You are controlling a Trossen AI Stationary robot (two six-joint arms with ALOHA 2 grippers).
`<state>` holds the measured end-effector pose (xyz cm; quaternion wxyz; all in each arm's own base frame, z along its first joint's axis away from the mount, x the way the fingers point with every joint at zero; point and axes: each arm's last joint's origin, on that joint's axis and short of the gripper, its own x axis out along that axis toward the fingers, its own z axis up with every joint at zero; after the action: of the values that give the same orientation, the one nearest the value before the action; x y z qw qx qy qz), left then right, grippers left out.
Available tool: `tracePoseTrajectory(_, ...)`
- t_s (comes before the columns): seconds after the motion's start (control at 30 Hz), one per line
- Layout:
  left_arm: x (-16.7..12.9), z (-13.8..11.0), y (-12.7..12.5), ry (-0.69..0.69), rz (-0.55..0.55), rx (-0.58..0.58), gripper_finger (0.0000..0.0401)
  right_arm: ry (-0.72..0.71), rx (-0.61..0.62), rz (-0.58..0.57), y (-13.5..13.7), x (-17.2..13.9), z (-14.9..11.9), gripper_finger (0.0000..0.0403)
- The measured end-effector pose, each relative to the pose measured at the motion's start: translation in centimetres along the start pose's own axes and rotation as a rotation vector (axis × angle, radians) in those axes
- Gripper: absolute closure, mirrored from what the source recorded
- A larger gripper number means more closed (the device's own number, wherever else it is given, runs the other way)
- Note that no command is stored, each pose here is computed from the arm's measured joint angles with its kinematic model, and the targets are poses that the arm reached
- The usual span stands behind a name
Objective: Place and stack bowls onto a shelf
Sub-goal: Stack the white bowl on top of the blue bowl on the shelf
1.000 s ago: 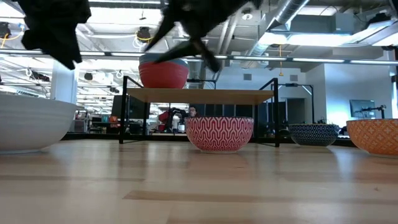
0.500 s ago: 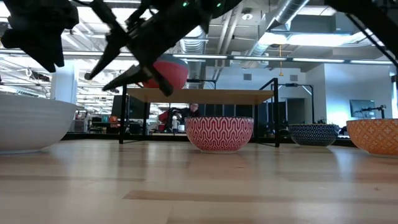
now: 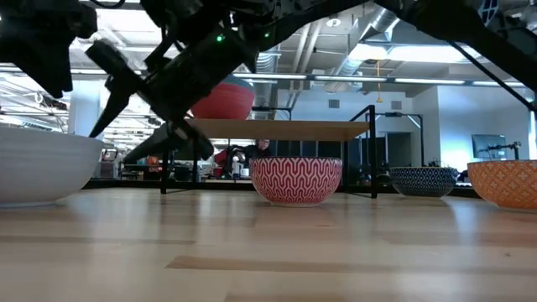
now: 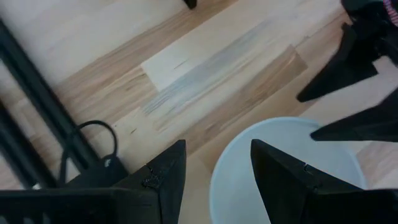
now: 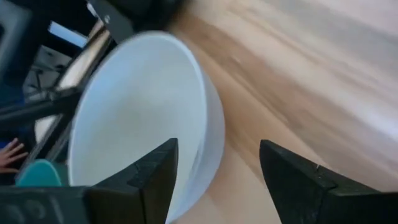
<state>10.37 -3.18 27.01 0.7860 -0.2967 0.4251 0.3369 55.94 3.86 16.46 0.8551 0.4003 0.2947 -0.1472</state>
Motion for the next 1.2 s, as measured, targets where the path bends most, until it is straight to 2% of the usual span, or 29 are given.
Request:
tracePoseTrajectory(0.23, -0.1, -0.3, 0.0, 0.009, -0.002, 0.000, 0.0237, 0.023, -0.011, 0.012, 0.3, 0.6, -1.1, 0.0154)
tracePoseTrajectory(0.43, -0.3, -0.6, -0.1, 0.000, -0.012, -0.010, 0.0237, 0.028, -0.017, -0.069, -0.4, 0.6, -1.3, 0.0168)
tracePoseTrajectory(0.73, -0.4, -0.9, -0.2, 0.003, -0.027, -0.024, 0.0237, 0.069, -0.034, -0.125, -1.1, 0.5, -1.4, 0.0243)
tracePoseTrajectory(1.07, -0.6, -1.3, -0.3, 0.005, -0.046, -0.028, 0.0237, 0.096, -0.023, -0.153, -0.7, -0.2, -1.8, 0.0367)
tracePoseTrajectory(1.2, -0.4, -1.6, -0.7, 0.018, -0.037, -0.012, 0.0237, 0.108, -0.036, -0.196, 0.0, -1.5, -2.0, 0.0373)
